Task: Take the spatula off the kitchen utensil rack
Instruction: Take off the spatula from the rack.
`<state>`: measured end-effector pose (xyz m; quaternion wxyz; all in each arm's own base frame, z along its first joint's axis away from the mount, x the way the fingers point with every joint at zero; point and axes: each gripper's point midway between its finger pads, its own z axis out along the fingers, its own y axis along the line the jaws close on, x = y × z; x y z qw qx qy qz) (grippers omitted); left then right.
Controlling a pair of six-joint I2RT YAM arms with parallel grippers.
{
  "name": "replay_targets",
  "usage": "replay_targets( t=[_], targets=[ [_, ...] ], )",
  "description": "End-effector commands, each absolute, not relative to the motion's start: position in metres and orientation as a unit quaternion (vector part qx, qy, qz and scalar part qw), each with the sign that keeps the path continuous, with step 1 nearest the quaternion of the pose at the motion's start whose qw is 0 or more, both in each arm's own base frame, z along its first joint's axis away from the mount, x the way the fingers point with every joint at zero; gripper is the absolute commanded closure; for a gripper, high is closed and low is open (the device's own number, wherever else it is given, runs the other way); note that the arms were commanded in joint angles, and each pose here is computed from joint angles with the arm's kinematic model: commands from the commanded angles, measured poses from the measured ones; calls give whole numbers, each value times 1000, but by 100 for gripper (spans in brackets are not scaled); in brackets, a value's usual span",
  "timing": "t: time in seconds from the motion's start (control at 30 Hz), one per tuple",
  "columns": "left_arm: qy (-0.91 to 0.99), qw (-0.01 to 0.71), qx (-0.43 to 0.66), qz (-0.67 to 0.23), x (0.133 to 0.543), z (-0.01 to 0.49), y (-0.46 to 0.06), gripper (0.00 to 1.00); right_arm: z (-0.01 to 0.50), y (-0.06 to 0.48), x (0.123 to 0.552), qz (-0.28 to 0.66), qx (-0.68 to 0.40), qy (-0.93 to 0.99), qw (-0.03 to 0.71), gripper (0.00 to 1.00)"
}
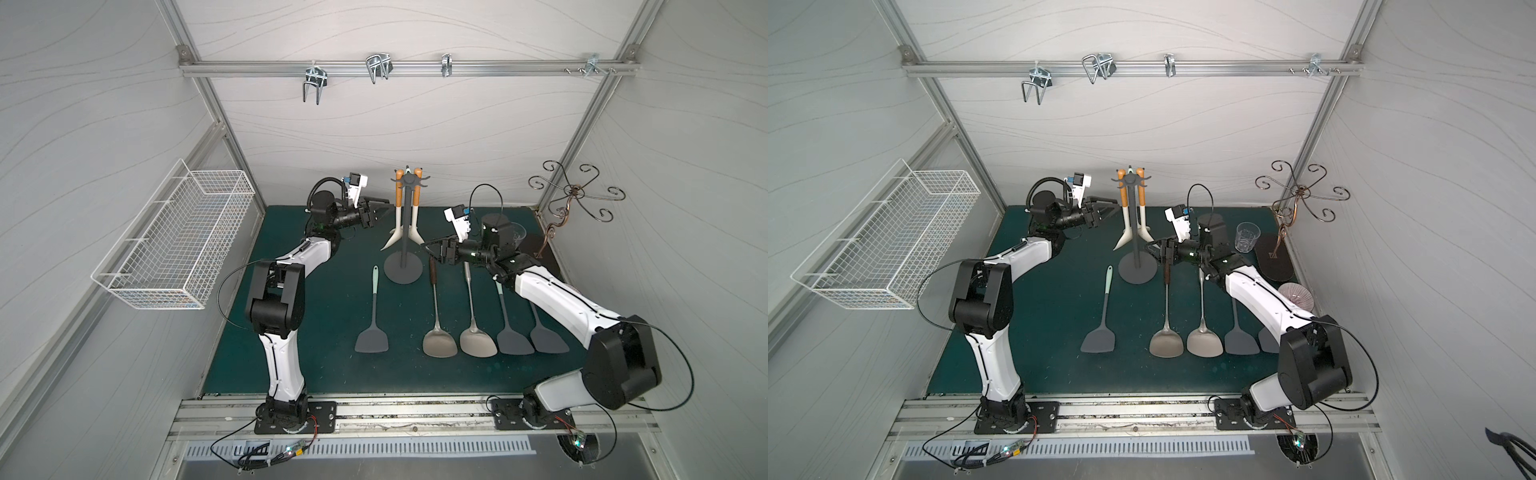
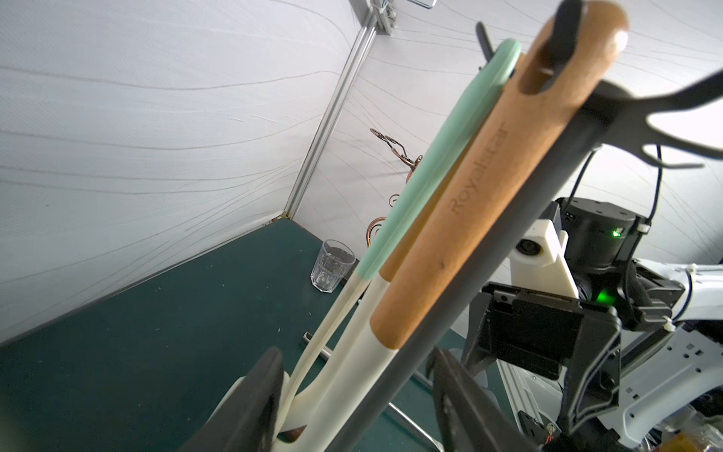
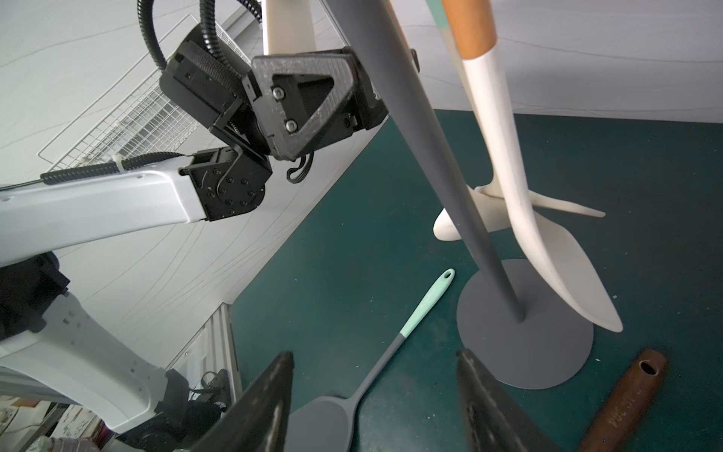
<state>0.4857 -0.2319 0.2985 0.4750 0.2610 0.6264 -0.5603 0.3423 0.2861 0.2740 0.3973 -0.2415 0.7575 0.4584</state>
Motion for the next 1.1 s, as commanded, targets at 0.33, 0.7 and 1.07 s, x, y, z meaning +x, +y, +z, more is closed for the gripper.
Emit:
replay_targets(
  t=[0.33,0.7,1.07],
  targets=[
    [584,465,313,-586,486,310,-253,44,302,287,349,460,-251,735,431,33],
    [582,445,324,-598,476,302,-270,47,301,289,349,464,-252,736,423,32],
    [579,448,326,-598,465,309,-267,61,298,290,348,466,-251,738,418,32]
  ],
)
